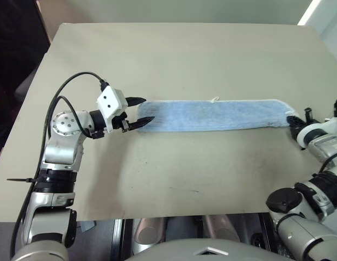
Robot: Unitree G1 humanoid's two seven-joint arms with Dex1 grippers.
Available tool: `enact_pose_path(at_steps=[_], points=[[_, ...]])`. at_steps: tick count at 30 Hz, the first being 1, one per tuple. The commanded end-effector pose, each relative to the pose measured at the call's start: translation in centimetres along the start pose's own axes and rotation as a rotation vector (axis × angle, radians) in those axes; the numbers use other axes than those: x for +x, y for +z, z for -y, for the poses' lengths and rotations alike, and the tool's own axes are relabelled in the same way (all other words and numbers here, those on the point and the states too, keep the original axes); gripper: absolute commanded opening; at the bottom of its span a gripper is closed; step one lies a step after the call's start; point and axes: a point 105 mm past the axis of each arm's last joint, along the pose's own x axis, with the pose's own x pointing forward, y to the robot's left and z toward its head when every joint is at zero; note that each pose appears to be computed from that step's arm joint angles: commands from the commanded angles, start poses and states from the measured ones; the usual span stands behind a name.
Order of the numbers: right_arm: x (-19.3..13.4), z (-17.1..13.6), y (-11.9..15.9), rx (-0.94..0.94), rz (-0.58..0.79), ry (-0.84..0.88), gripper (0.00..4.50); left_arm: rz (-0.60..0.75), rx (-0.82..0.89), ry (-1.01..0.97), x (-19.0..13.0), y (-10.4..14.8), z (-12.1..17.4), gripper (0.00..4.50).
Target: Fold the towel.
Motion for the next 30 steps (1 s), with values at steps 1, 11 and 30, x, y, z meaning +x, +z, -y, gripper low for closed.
enact_pose_path(at_steps=[1, 11, 30], points=[[-1.0, -4.7, 1.8, -0.277, 0.068, 0.171, 0.02, 0.038, 0.033, -0.011, 0.4, 1.3, -0.1, 3.18], [-2.5, -12.3, -10.3, -1.280, -0.251, 0.671, 0.02, 0.051, 0.031, -0.031, 1.1, 1.5, 0.4, 3.18], [-1.9, -14.3, -13.2, -1.194, -0.242, 0.829, 2.71, 0.061, -0.026, 0.011, 0.4, 1.2, 1.7, 3.18]])
